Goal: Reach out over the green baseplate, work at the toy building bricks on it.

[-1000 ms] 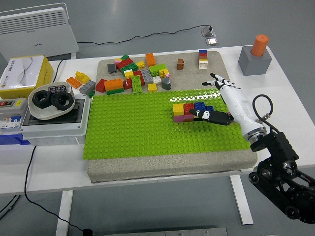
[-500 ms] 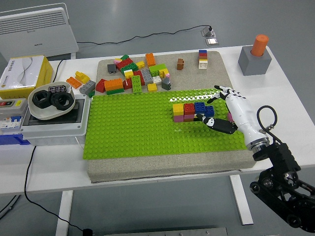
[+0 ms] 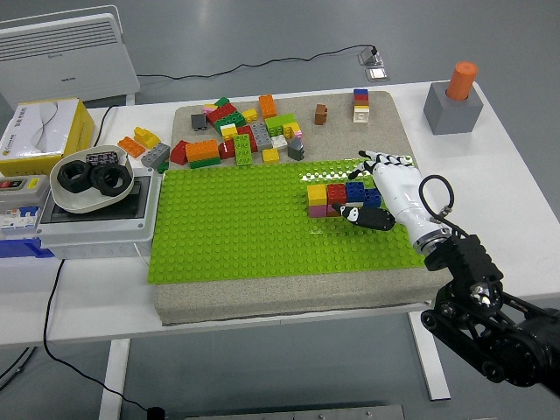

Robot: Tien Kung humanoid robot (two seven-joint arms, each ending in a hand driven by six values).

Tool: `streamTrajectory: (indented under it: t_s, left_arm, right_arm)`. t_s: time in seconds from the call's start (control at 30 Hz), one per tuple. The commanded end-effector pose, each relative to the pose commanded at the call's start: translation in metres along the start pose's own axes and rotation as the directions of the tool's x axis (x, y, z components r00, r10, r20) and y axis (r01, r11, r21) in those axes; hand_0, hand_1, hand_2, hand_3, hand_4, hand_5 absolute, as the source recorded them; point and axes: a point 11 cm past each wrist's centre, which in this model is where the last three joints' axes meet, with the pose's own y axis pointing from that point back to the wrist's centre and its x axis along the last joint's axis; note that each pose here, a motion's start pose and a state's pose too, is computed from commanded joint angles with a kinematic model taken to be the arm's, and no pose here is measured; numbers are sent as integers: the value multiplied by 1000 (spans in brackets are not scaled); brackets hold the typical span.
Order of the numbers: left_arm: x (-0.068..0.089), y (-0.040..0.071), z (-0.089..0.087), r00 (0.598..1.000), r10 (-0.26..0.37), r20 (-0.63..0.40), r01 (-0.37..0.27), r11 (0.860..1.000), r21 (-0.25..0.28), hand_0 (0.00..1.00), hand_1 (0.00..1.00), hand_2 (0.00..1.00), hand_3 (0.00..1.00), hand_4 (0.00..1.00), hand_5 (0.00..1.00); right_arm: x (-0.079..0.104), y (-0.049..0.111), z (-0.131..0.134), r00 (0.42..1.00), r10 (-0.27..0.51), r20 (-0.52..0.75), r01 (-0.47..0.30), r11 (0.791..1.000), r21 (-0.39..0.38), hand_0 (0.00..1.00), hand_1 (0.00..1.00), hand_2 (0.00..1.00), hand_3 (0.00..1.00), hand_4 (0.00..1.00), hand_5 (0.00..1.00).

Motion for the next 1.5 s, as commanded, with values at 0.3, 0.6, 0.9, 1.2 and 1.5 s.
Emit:
streamTrajectory:
  t_s: [0.3, 0.6, 0.9, 1.2, 1.5]
  left_arm:
    - [0, 0, 0, 1000, 0, 4, 0, 1000, 1, 724, 602, 511, 611, 656, 575]
    - [0, 0, 0, 1000, 0, 5, 0, 1000, 1, 724, 602, 509, 611, 657, 575]
    - [0, 0, 0, 1000, 0, 0, 0, 1000, 0, 723, 602, 507, 611, 657, 574]
    - [1, 0, 0, 1000, 1, -3, -1, 1000, -1, 723, 602, 507, 611, 657, 572]
    - [0, 0, -1, 1000, 1, -6, -1, 1000, 0, 723, 602, 507, 610, 659, 573]
  right_arm:
    - [-12, -1, 9, 999, -40, -29, 39, 999, -26, 861, 877, 882, 623, 852, 536]
    - [-19, 0, 10, 998, -59, -35, 58, 998, -31, 862, 877, 881, 627, 844, 532]
    - [-22, 2, 11, 997, -67, -31, 66, 997, -35, 863, 875, 882, 628, 840, 529]
    - [-20, 2, 11, 998, -63, -27, 62, 997, -38, 864, 873, 881, 630, 837, 525]
    - [-7, 0, 2, 1000, -26, -15, 26, 1000, -4, 865, 874, 882, 632, 833, 521]
